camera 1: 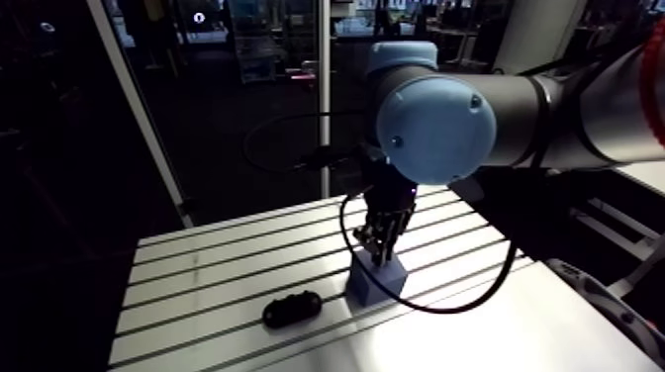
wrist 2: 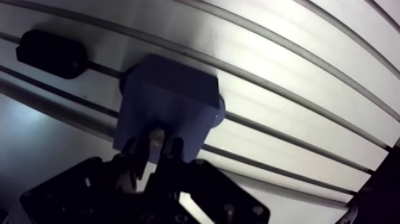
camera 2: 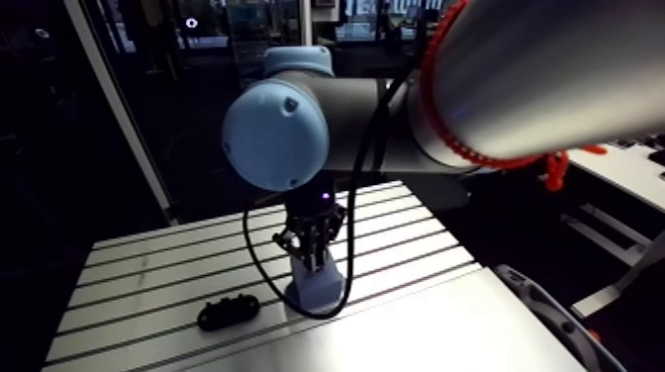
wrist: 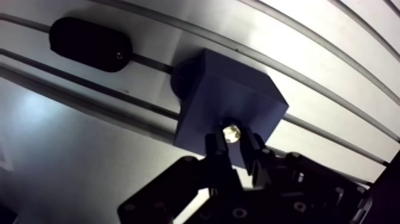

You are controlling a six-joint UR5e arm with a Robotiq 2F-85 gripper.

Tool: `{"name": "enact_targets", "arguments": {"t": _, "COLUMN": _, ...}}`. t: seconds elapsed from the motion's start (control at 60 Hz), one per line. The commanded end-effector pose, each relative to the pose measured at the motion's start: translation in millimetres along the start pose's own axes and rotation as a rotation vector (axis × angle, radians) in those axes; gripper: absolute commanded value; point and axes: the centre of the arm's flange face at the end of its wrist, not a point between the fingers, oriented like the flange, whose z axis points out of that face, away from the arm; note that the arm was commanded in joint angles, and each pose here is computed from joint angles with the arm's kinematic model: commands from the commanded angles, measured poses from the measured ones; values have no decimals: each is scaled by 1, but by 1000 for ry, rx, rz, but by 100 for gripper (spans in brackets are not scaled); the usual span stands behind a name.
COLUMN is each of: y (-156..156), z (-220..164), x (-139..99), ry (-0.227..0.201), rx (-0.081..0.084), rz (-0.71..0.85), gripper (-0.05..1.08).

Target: Pick up the M10 bolt and insert it into the hex recess until seated.

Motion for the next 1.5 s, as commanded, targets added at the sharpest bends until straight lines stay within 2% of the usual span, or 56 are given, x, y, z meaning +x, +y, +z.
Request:
{"name": "enact_targets", "arguments": {"t": 0.017, "y": 0, "z": 0, "x": -1, "ry": -1, "rx": 1, "rz": -17, "gripper": 73}}
{"name": "enact_targets", "arguments": {"t": 0.35, "y": -2, "z": 3, "x": -2, "ry": -1, "rx": 8, "rz": -52, "gripper": 73}}
{"name": "enact_targets", "arguments": {"t": 0.617, "y": -2, "z": 1, "x": -3, "ry": 0, "rx": 2, "rz": -59, "gripper": 72}}
{"name": "enact_targets", "arguments": {"t": 0.7, "y": -3, "z": 1, "x": -3, "ry": 0, "rx": 2, "rz": -59, "gripper": 67}}
{"name": "enact_targets", "arguments": {"t": 0.717, "y": -3, "z": 1, "x": -3, "ry": 1, "rx": 3, "rz": -59, "gripper": 58}}
{"name": "enact_targets", "arguments": {"t": 0.733, "y": -3, "z": 1, "x": -3, "ry": 1, "rx": 3, "rz": -59, "gripper": 58}}
{"name": "enact_targets", "arguments": {"t": 0.75, "y": -3, "z": 1, "x": -4, "ry": -3, "rx": 3, "rz": -59, "gripper": 38}}
{"name": "enact_targets", "arguments": {"t": 0.767, "y": -3, "z": 1, "x": -4, "ry": -3, "rx": 3, "rz": -59, "gripper": 38}}
{"name": "enact_targets", "arguments": {"t": 0.783, "y": -3, "z": 1, "x": -4, "ry": -7, "rx": 0, "rz": -57, "gripper": 13}}
{"name": "enact_targets", "arguments": {"t": 0.8, "y": -3, "z": 1, "x": -4, "ry": -7, "rx": 0, "rz": -57, "gripper": 13}}
{"name": "enact_targets", "arguments": {"t": 0.817, "y": -3, "z": 1, "x": -4, "ry": -5, "rx": 2, "rz": -58, "gripper": 2}}
{"name": "enact_targets", "arguments": {"t": 0.85, "y": -3, "z": 1, "x": -5, "ry": -4, "rx": 3, "rz": -55, "gripper": 0}}
{"name": "enact_targets", "arguments": {"t": 1.083, "y": -3, "z": 0, "x": -4, "ry": 2, "rx": 6, "rz": -50, "gripper": 0}}
{"name": "enact_targets", "arguments": {"t": 1.317, "y": -4, "z": -11, "x": -8, "ry": 24, "rx": -3, "rz": -29, "gripper": 0}}
{"name": "enact_targets", "arguments": {"t": 1.4, "y": -4, "z": -12, "x": -8, "ry": 32, "rx": 3, "rz": -29, "gripper": 0}}
{"name": "enact_targets", "arguments": {"t": 1.45, "y": -6, "z": -14, "x": -8, "ry": 39, "rx": 6, "rz": -31, "gripper": 5}}
{"name": "enact_targets", "arguments": {"t": 1.467, "y": -6, "z": -15, "x": -9, "ry": 43, "rx": 4, "rz": -31, "gripper": 14}}
{"name": "enact_targets", "arguments": {"t": 1.483, "y": -6, "z": -15, "x": -9, "ry": 43, "rx": 4, "rz": -31, "gripper": 14}}
{"name": "enact_targets", "arguments": {"t": 1.5, "y": -6, "z": -16, "x": -9, "ry": 45, "rx": 5, "rz": -31, "gripper": 22}}
